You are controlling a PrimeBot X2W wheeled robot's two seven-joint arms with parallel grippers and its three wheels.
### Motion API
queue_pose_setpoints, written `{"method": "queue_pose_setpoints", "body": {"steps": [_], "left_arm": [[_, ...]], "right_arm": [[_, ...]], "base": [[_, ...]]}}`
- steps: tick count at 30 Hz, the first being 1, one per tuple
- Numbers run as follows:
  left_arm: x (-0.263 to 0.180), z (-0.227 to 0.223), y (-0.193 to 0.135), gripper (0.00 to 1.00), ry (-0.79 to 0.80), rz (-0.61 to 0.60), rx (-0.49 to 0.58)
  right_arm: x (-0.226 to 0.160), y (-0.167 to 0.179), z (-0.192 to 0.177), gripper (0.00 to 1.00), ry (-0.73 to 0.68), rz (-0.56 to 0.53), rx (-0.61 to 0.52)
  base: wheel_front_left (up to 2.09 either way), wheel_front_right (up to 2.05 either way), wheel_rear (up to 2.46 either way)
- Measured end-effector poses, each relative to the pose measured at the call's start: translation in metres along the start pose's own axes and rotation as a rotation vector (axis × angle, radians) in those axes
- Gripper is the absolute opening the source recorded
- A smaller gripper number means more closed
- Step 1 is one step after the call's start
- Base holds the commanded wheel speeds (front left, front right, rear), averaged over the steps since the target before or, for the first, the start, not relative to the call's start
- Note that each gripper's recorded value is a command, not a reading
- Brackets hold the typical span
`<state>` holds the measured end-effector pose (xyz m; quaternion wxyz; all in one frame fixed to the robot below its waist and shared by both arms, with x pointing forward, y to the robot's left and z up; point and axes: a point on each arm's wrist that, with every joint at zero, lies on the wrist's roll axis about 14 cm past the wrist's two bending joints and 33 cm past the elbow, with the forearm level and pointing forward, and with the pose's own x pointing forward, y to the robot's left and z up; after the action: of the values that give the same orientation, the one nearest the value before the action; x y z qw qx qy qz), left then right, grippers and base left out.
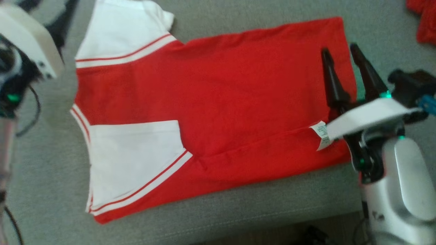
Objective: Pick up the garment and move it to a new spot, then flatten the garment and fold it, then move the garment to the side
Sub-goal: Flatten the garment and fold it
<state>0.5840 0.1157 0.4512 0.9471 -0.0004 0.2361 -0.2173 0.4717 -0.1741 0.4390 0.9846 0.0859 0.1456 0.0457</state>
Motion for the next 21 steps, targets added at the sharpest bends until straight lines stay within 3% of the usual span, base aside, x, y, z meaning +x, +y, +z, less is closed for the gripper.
{"method": "queue_pose_setpoints", "body": {"steps": [11,20,21], "left_arm": [[0.062,-0.057,-0.001,1.00,0.220,-0.049,-0.037],[0.087,-0.063,-0.003,1.00,0.236,-0.061,-0.041],[0.087,-0.063,-0.002,0.81,0.238,-0.061,-0.038]], "right_arm": [[0.025,-0.013,-0.013,1.00,0.017,-0.012,-0.040],[0.024,-0.026,-0.016,1.00,0.026,-0.043,-0.062],[0.024,-0.027,-0.016,1.00,0.025,-0.045,-0.068]], "base": [[0.00,0.00,0.00],[0.00,0.00,0.00],[0.00,0.00,0.00]]}}
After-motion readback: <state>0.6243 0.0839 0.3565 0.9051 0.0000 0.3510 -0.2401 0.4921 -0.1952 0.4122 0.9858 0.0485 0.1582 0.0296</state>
